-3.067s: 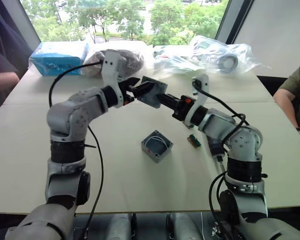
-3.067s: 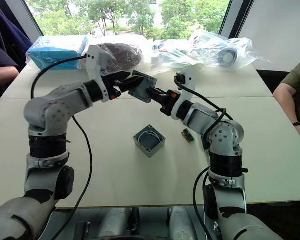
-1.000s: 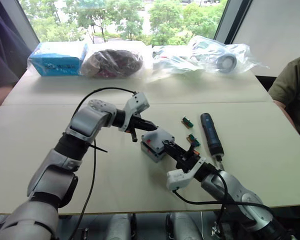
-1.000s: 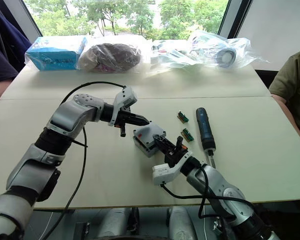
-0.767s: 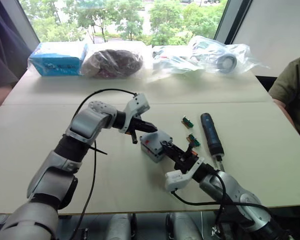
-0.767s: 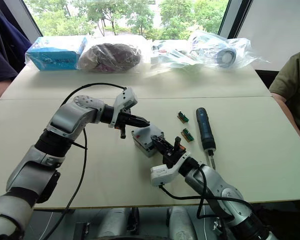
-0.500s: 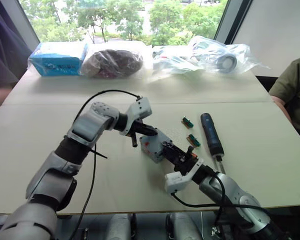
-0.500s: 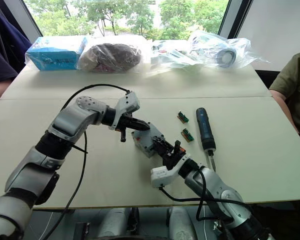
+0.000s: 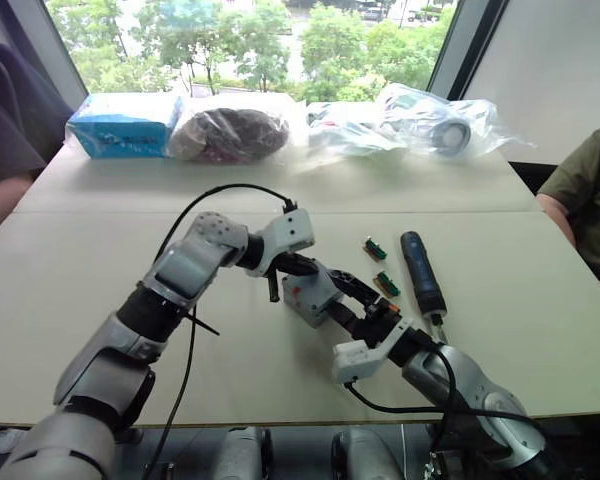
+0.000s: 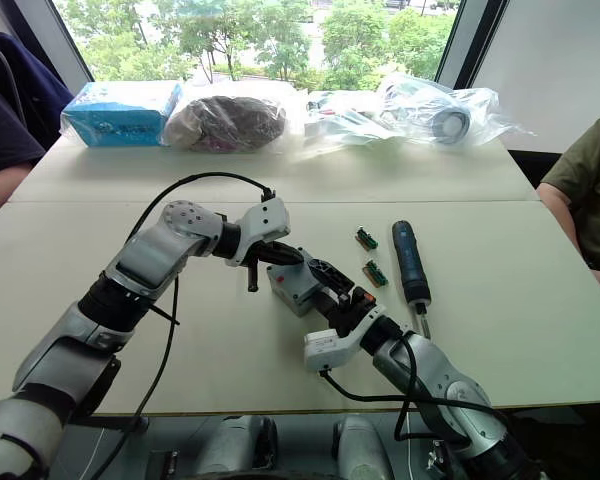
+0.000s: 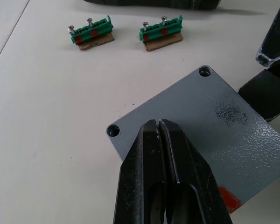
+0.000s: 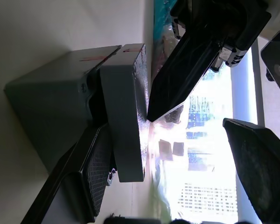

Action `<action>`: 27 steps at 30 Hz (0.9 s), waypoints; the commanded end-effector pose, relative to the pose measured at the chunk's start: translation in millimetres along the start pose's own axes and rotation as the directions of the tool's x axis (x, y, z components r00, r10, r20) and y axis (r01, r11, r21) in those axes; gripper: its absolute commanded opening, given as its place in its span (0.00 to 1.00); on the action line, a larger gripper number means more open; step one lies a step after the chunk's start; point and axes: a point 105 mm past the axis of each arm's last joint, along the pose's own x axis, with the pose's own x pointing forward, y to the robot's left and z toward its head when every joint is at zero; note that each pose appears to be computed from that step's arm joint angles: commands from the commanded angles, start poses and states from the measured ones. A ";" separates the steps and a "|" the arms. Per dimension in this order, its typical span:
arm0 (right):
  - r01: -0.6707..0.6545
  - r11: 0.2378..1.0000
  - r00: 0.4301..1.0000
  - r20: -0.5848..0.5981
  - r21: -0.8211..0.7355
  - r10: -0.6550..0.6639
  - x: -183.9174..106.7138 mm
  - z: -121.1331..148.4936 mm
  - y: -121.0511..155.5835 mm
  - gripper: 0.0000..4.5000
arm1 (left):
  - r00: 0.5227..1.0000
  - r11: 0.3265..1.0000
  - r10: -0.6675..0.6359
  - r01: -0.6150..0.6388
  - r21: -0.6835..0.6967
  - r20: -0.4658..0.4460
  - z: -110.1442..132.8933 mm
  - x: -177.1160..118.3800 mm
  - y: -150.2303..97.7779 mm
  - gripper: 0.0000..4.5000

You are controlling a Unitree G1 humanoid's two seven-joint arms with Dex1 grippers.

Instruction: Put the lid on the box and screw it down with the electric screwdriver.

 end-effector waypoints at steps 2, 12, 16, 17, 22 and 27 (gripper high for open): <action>0.028 1.000 0.999 0.023 0.008 -0.028 -3.3 6.5 -10.0 0.84 | 0.984 0.995 -0.031 0.014 -0.094 -0.176 -55.1 14.8 -12.1 0.00; 0.028 0.999 0.999 0.018 0.021 -0.028 -11.5 9.5 -15.0 0.84 | 0.985 0.993 -0.034 0.014 -0.116 -0.171 -59.8 18.3 -15.4 0.00; 0.027 0.999 1.000 0.011 0.027 -0.027 -15.1 7.8 -17.3 0.84 | 0.985 0.993 -0.032 0.012 -0.117 -0.172 -60.9 20.1 -16.2 0.00; 0.026 0.999 1.000 0.010 0.029 -0.026 -15.9 7.3 -17.7 0.84 | 0.985 0.993 -0.031 0.011 -0.116 -0.172 -61.1 20.1 -15.8 0.00; 0.003 0.999 1.000 0.017 0.044 -0.004 -22.9 7.4 -16.3 0.84 | 0.986 0.993 -0.017 -0.004 -0.119 -0.167 -61.3 18.0 -11.4 0.00; 0.019 0.994 1.000 0.011 0.109 -0.020 -28.9 3.4 -23.7 0.84 | 0.999 0.983 0.000 -0.007 -0.183 -0.038 -40.2 7.0 0.7 0.00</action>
